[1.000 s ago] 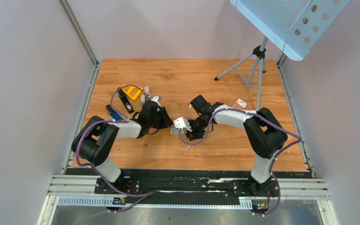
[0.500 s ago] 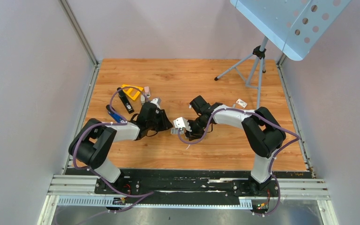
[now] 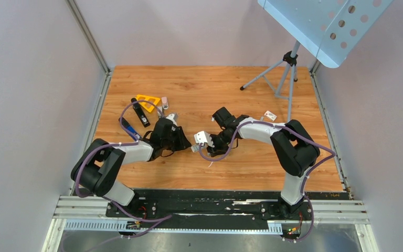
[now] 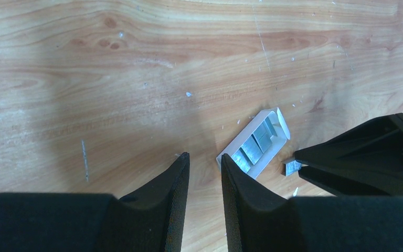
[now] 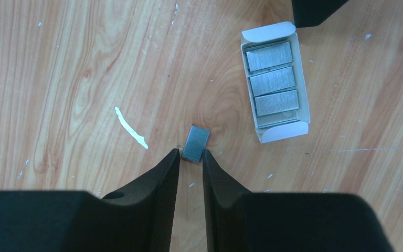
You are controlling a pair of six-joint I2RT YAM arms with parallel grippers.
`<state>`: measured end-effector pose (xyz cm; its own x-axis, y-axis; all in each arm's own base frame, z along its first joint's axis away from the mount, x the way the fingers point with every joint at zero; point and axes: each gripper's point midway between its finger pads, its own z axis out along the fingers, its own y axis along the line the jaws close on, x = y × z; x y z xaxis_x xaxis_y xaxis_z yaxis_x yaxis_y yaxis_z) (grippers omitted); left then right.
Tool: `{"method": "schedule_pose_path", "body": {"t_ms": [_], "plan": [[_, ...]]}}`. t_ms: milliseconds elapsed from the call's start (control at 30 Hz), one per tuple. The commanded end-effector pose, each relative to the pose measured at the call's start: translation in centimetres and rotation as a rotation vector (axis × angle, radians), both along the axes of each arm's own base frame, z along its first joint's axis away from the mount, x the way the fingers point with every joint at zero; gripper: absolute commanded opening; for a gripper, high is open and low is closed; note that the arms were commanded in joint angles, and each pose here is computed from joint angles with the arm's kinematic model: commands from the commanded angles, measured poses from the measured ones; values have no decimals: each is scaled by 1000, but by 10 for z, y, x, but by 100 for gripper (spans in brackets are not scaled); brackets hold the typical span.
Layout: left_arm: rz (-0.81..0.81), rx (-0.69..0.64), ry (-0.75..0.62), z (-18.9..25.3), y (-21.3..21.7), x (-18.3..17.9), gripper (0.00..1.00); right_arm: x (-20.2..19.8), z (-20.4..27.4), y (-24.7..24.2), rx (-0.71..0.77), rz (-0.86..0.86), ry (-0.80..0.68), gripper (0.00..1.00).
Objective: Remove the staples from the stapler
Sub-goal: Adjust the staple at the center of the board.
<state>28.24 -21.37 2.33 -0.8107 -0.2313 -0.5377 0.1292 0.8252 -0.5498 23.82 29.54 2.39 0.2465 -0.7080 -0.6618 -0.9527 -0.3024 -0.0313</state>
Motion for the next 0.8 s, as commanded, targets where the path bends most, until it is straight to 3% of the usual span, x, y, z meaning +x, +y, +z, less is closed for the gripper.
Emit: {"method": "schedule_pose_path", "body": {"t_ms": [0, 300, 400, 600, 767], "plan": [[22, 14, 25, -3, 9, -9, 31, -10, -16, -5, -57, 1, 34, 25], [116, -4, -114, 45, 22, 3, 38, -10, -12, -5, -52, -13, 36, 20], [134, -37, -186, 66, 25, 5, 44, -11, -11, -5, -47, -14, 33, 18], [118, -212, -314, 98, 17, -6, 61, -10, -7, -4, -41, -57, 44, 14], [74, -428, -416, 127, 4, -20, 64, -8, 0, -3, -36, -128, 68, 12]]}}
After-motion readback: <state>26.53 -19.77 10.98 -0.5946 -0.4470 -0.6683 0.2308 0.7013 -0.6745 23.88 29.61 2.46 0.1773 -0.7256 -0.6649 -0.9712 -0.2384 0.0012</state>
